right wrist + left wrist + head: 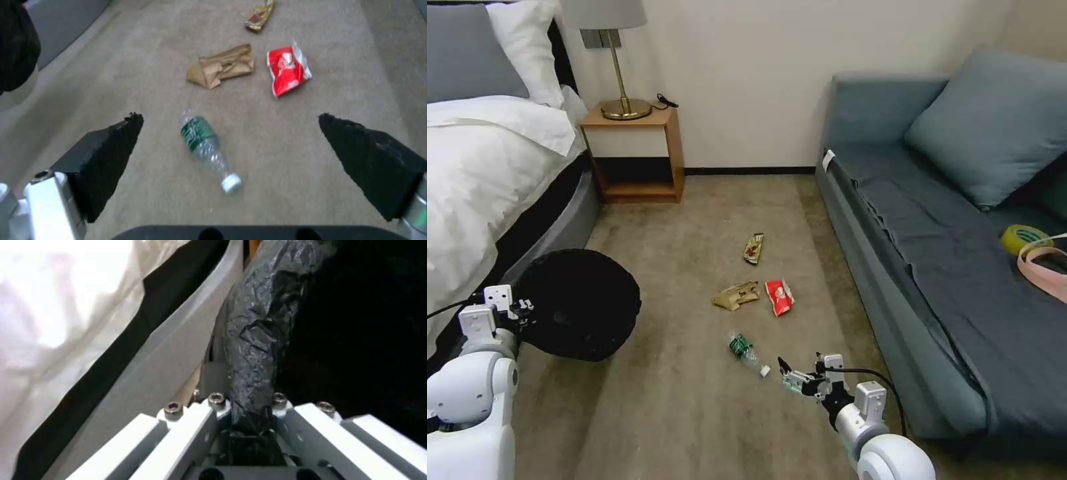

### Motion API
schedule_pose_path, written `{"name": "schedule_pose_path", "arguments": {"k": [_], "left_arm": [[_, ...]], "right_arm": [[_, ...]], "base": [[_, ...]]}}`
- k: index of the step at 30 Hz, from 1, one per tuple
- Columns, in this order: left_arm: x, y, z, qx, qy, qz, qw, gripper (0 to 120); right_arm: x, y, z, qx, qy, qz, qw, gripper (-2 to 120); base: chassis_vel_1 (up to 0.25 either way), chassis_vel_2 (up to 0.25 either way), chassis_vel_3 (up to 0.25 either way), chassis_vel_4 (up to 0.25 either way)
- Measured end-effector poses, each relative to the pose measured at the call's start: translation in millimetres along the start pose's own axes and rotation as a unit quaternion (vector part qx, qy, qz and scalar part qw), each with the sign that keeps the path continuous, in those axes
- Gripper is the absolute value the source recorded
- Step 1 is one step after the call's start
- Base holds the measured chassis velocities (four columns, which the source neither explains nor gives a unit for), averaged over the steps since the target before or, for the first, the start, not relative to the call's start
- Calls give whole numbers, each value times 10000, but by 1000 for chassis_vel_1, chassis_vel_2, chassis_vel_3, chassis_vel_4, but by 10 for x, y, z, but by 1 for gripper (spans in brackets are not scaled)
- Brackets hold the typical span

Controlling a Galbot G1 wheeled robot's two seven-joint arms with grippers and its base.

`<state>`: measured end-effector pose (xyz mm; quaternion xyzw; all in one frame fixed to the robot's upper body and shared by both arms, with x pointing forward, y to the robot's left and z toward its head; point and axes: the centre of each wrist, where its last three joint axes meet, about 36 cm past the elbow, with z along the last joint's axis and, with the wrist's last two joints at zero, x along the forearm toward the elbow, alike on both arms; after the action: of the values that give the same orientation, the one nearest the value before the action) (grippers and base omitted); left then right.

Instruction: Pick up the trash bin, then pick up the garbage on the floor and place it into the trash bin.

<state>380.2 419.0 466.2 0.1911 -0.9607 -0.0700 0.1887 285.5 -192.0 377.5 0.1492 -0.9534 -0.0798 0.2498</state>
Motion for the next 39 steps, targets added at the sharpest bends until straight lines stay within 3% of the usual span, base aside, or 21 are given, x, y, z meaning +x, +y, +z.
{"name": "schedule_pose_path", "arguments": {"k": [25, 39], "left_arm": [[-93, -7, 35, 7, 48, 9, 10000, 1], [-120, 47, 73, -15, 46, -40, 10000, 1]], "right_arm": [[-200, -2, 107, 118, 180, -59, 9998, 100], [-540, -145, -89, 585, 553, -392, 9960, 100]], "base": [[-138, 140, 140, -141], [-34, 30, 29, -30]]}}
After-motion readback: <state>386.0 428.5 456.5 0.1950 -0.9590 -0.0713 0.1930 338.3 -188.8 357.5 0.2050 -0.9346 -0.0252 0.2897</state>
